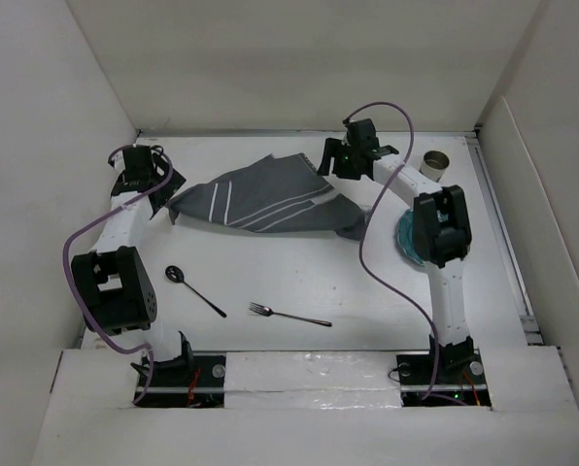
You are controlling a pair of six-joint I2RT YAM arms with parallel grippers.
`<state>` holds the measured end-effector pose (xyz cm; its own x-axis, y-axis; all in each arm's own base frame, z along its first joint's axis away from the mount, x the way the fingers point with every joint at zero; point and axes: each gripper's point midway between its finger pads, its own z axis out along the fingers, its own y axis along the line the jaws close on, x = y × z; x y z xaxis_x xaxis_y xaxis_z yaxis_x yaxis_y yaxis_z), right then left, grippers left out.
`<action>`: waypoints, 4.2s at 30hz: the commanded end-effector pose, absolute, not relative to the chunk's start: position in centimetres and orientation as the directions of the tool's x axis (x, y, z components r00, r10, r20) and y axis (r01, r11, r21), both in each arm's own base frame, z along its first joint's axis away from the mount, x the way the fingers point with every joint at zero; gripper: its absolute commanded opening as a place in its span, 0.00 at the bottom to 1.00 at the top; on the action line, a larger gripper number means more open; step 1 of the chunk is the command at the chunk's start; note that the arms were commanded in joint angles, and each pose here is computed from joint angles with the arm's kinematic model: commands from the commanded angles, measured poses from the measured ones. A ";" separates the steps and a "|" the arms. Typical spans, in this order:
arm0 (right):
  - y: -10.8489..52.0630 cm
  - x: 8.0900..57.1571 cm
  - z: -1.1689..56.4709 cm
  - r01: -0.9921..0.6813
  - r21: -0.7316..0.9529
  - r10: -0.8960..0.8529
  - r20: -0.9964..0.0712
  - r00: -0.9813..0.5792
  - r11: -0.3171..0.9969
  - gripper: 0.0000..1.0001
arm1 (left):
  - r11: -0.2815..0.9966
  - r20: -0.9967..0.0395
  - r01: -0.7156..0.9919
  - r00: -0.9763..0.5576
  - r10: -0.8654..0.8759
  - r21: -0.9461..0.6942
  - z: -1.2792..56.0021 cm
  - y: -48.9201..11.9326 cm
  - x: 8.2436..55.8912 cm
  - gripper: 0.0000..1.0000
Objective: Set the dinner table for one person
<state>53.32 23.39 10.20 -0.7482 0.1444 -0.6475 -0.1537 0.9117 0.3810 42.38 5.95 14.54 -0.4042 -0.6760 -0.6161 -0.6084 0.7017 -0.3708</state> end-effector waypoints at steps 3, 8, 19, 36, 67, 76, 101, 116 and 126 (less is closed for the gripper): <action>25.7 56.4 8.3 -0.163 0.459 0.166 -0.594 -0.787 0.873 0.77 | 0.617 -0.538 -0.651 -0.358 -0.763 -0.442 13.2 6.1 41.5 0.83; 27.6 56.4 6.7 -0.160 0.492 0.165 -0.552 -0.817 0.856 0.78 | 0.602 -0.474 -0.651 -0.393 -0.788 -0.462 11.5 5.1 40.5 0.86; 28.7 52.3 8.2 -0.245 0.564 0.181 -0.593 -0.785 0.788 0.00 | 0.475 -0.343 -0.667 -0.330 -0.879 -0.575 9.5 3.1 40.5 0.85; 23.9 38.6 7.8 -0.232 0.338 0.028 -0.617 -0.787 0.912 0.33 | 0.331 -0.296 -0.710 -0.178 -0.939 -0.622 8.9 4.4 44.2 0.84; 21.8 38.3 11.3 -0.176 0.117 -0.064 -0.631 -0.773 0.977 0.65 | 0.359 -0.395 -0.748 -0.141 -0.908 -0.558 10.3 7.4 46.1 0.90; 22.1 40.5 4.5 -0.188 0.027 -0.150 -0.503 -0.851 0.982 0.50 | 0.337 -0.376 -0.765 -0.134 -0.917 -0.549 9.3 8.1 46.2 0.86; 23.0 24.7 3.1 -0.259 0.162 -0.177 -0.399 -0.900 0.952 0.12 | 0.317 -0.286 -0.742 -0.175 -0.942 -0.590 9.3 6.3 45.5 0.70; 24.9 27.4 9.5 -0.328 0.191 -0.175 -0.552 -0.815 0.925 0.33 | -0.085 0.066 -0.707 0.055 -0.996 -0.702 10.1 4.7 47.6 0.69; 26.5 32.4 16.6 -0.326 0.206 -0.094 -0.700 -0.708 0.923 0.40 | -0.158 0.090 -0.724 0.132 -0.987 -0.671 9.0 5.6 48.3 0.48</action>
